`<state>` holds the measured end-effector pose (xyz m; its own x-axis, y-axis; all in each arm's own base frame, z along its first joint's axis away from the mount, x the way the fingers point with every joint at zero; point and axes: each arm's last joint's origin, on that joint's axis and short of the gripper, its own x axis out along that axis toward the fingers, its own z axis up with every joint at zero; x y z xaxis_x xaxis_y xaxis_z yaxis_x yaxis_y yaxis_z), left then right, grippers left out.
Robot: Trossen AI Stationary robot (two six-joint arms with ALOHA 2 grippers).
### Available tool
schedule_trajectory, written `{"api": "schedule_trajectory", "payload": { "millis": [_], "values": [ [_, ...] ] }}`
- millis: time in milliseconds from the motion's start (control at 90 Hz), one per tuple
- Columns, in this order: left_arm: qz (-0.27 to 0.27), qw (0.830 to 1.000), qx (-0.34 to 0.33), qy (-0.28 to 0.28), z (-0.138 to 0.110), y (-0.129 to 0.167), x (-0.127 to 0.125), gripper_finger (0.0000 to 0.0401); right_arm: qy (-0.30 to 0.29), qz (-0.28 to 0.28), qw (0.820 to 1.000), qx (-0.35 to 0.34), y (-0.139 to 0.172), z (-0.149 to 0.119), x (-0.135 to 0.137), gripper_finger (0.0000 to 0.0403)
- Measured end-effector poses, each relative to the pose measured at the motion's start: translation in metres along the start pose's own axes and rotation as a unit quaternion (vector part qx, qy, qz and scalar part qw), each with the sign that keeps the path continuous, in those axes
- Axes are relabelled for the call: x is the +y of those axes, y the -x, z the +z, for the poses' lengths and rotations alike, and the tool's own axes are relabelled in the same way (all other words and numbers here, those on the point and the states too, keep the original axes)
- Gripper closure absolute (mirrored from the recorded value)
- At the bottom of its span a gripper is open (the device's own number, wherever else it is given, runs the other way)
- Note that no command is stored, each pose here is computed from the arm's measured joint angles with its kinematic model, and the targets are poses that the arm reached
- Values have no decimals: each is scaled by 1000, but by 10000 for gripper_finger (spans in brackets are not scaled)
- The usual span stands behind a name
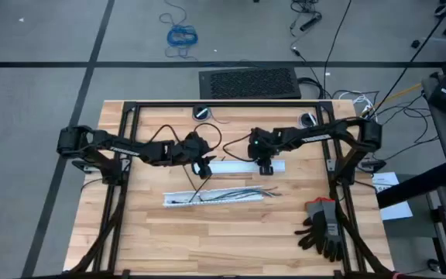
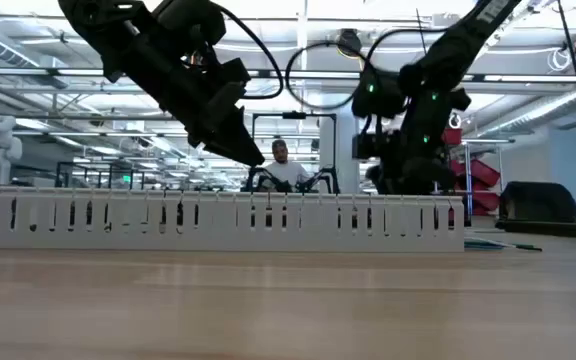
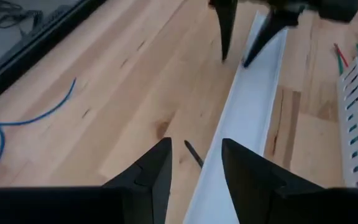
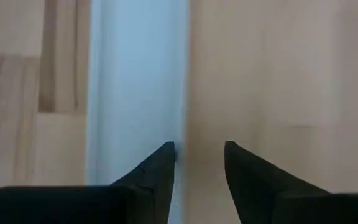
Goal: Ziptie cables
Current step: Close the white cable duct tray the with white cable cover
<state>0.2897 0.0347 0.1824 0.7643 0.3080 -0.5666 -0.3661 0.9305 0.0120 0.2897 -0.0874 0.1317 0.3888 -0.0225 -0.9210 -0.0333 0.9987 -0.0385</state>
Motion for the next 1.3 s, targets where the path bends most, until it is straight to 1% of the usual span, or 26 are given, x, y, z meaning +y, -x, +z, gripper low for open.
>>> {"api": "schedule_trajectory", "payload": {
  "millis": [67,133,189,267,300,367,489,600,656,756,822,922,1022,1178,1300],
  "values": [
    [1,1000,4,-1,-1,-1,0,262,-4,16,1000,7,-9,-2,-1,281],
    [0,1000,3,-1,-1,-1,0,262,-10,20,1000,13,-14,-3,-2,296],
    [1,1000,2,0,-1,-1,0,262,-17,21,1000,14,-16,-3,-4,320],
    [1,1000,3,-1,-1,-1,0,262,-21,21,999,13,-17,-3,-4,374],
    [2,1000,3,1,-1,-1,0,262,-22,20,999,12,-16,-3,-5,387],
    [1,1000,4,26,-1,-1,0,262,-22,13,1000,11,-13,-3,-5,396],
    [-19,999,14,37,-2,-2,2,262,-13,-13,1000,3,-3,-1,-5,400],
    [-13,999,19,35,-2,-3,7,262,16,-39,999,17,12,2,4,401],
    [-20,999,20,24,-2,-3,9,262,38,-56,998,7,22,8,11,402],
    [-76,997,26,-6,-2,-4,12,262,68,-79,995,-1,37,16,26,403],
    [-103,994,20,-5,1,-5,16,262,85,-87,993,-4,43,19,36,402],
    [-109,994,18,-9,2,-6,23,262,104,-98,989,-30,54,28,49,402],
    [-117,993,17,-17,2,-6,25,262,119,-106,987,-33,57,33,60,402],
    [-188,982,28,-2,0,-8,23,262,131,-119,983,-43,62,39,67,402],
    [-219,974,51,11,-7,-14,19,262,133,-132,981,-48,66,45,66,402]
  ]
}}
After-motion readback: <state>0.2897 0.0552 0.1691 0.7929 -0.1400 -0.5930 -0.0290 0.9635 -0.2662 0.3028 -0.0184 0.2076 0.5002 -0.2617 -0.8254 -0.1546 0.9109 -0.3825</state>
